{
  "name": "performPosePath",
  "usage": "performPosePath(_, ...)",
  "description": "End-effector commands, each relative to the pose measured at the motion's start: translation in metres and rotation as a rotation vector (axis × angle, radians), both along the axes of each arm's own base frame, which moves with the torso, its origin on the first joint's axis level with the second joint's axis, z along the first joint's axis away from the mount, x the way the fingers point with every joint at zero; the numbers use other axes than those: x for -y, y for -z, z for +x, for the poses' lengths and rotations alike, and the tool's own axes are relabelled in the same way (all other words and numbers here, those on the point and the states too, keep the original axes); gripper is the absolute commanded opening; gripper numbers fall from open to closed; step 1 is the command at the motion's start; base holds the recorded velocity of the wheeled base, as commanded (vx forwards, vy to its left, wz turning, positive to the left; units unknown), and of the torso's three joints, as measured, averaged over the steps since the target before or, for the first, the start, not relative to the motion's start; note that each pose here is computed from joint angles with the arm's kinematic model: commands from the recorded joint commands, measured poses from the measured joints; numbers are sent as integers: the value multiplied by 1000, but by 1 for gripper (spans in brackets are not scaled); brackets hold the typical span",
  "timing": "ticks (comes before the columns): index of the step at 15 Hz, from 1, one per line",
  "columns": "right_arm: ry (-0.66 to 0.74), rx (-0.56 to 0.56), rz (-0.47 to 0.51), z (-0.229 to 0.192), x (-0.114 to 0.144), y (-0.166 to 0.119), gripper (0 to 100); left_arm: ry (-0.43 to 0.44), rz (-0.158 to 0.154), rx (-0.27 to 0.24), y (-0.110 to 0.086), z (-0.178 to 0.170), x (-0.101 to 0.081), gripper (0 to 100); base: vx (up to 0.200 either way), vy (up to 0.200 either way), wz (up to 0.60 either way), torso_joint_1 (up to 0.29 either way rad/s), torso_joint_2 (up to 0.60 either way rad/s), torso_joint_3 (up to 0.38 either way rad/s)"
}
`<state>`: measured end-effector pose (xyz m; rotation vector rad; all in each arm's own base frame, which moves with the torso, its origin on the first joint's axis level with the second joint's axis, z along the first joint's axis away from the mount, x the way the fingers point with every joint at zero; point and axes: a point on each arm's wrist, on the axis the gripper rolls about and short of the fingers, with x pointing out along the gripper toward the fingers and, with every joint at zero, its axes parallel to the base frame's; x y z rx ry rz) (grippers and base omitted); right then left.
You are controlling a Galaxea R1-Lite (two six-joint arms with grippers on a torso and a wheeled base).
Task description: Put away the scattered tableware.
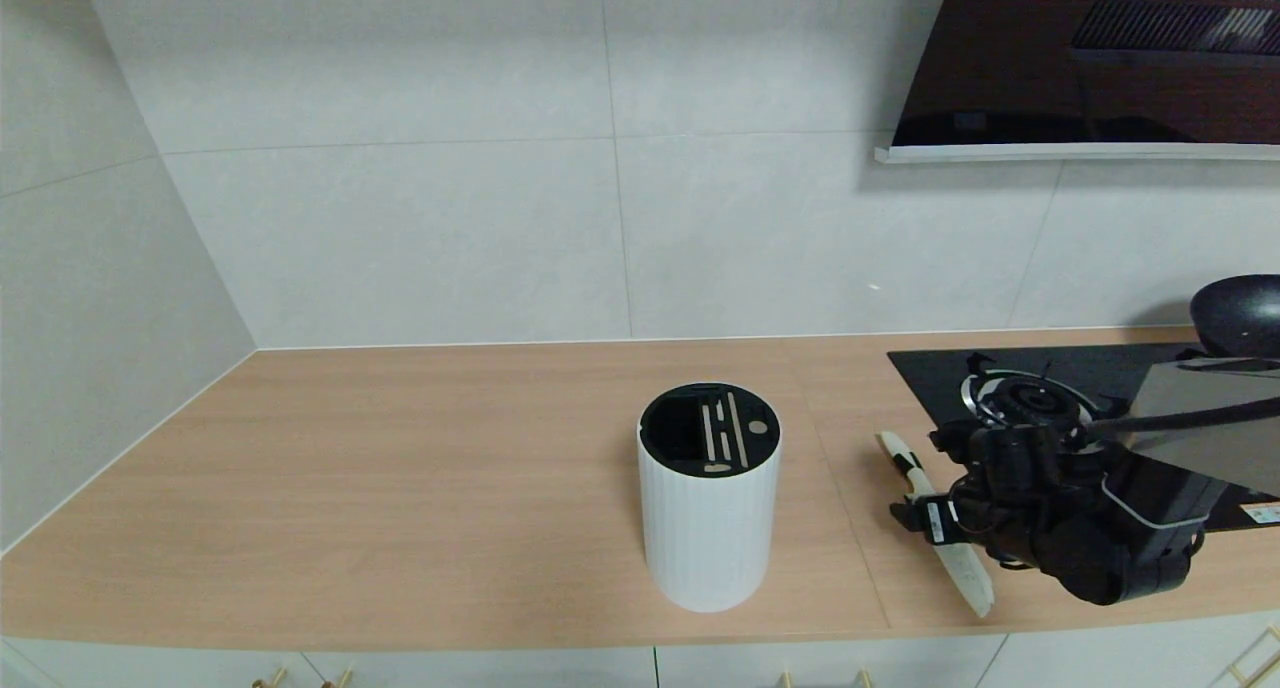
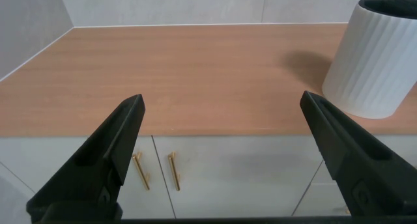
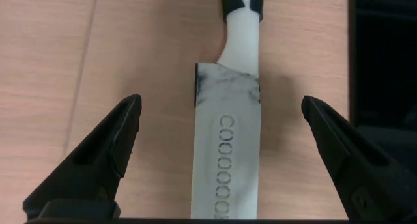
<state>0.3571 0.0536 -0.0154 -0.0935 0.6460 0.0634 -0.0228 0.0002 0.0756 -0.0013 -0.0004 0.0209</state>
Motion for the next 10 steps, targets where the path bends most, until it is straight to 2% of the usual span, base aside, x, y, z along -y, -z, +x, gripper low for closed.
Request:
performPosePath(1,4,-6,-3,2,0,6,100,-1,0,0,0,0,0,100,0,0,0,0,0,0)
performPosePath(10,28,-7,10,10,4,14,100,-1,0,-2,0,0,0,100,0,0,0,0,0,0)
